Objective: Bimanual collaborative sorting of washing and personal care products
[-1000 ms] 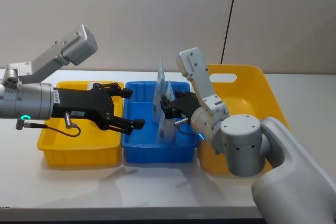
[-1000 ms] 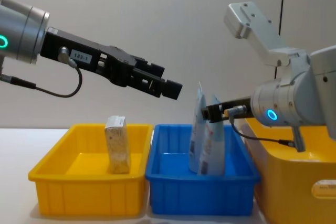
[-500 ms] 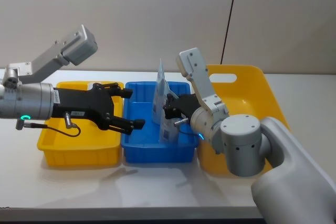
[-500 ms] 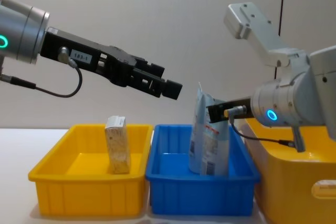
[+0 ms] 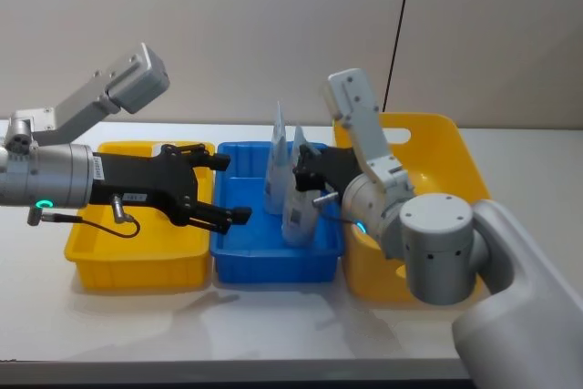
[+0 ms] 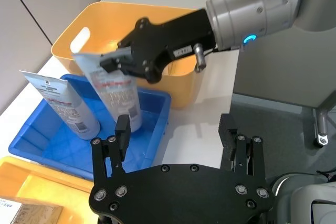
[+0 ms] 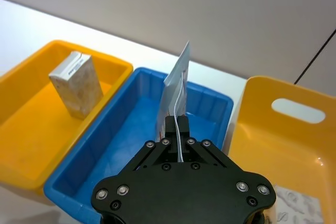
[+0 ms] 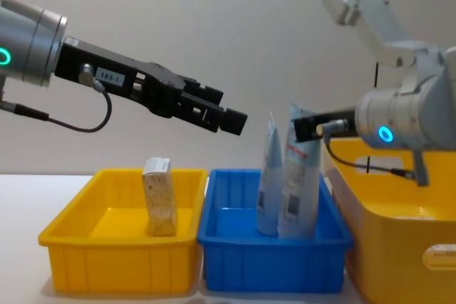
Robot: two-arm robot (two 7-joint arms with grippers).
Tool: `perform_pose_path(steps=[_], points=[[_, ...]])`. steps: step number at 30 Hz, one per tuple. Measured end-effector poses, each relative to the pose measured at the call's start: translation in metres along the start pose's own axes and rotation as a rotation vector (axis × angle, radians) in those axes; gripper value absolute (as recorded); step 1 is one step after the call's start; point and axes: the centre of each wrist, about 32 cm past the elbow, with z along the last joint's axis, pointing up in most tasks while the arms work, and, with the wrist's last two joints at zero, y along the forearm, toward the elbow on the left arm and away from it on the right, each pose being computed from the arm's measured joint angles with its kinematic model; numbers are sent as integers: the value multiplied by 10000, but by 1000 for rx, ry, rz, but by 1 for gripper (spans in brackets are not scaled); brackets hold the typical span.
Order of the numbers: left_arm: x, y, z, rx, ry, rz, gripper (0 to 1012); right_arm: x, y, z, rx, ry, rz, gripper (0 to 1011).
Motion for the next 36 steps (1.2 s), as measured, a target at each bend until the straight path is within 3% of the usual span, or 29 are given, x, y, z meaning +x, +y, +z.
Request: perform_pose_path(steps=[7, 21, 29, 36], points=[[0, 0, 0, 0, 0, 0, 1001, 41, -125, 113, 52, 15, -11, 0], [0, 0, 0, 0, 0, 0, 1001, 173, -404, 453, 184, 53, -44, 0], [0, 0, 0, 0, 0, 0, 1001, 333, -503, 582, 247, 61, -102, 0], [0, 0, 0, 0, 0, 0, 1001, 484, -541, 624, 274, 60, -163, 0]])
